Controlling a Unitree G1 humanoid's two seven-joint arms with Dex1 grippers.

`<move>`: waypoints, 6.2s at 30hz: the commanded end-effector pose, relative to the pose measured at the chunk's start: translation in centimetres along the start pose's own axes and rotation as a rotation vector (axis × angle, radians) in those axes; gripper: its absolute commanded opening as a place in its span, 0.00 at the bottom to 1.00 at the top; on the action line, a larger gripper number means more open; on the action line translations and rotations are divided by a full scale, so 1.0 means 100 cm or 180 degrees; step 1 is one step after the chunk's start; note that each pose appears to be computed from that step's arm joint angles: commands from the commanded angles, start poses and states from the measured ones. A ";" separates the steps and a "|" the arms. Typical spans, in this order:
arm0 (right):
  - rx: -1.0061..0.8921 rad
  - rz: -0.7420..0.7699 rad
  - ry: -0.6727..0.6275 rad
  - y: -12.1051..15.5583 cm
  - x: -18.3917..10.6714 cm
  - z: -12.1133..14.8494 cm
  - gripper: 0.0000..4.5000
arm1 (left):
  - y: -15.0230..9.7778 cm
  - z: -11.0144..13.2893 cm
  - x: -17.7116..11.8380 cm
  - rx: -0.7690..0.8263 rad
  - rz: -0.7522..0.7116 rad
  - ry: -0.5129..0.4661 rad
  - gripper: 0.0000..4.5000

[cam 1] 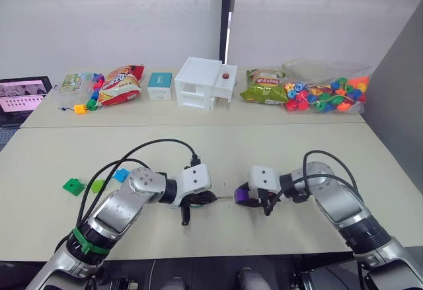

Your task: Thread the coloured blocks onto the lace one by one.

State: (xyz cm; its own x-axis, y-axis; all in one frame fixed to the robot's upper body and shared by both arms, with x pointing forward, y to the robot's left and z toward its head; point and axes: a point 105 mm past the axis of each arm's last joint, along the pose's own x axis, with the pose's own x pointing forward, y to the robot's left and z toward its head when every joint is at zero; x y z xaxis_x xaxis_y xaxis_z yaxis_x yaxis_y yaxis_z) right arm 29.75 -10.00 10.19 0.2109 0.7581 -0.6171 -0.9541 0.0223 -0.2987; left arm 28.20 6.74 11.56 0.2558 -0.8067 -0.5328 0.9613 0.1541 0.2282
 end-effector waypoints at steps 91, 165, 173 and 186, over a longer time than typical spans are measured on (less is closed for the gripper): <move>0.0231 0.0071 0.0339 0.029 0.004 -0.005 0.26 | 0.005 0.000 0.003 0.0207 -0.0379 -0.0169 0.00; 0.0343 -0.0068 0.0287 0.029 0.007 0.003 0.26 | -0.001 -0.021 0.015 0.0223 -0.0370 -0.0199 0.56; 0.0358 -0.0073 0.0298 0.029 0.006 0.002 0.26 | -0.003 -0.018 0.019 0.0196 -0.0417 -0.0275 0.01; 0.0371 -0.0081 0.0296 0.029 0.008 0.002 0.26 | -0.002 0.008 0.041 0.0256 -0.0415 -0.0452 0.01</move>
State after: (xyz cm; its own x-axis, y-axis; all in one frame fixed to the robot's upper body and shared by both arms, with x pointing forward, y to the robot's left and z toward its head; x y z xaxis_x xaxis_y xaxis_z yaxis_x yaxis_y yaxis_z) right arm 27.53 -9.32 9.71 0.2735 0.6968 -0.6631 -0.9567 0.1258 -0.2624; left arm 28.74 3.49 9.31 0.0988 -0.8886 -0.4479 0.9802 0.0093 0.1978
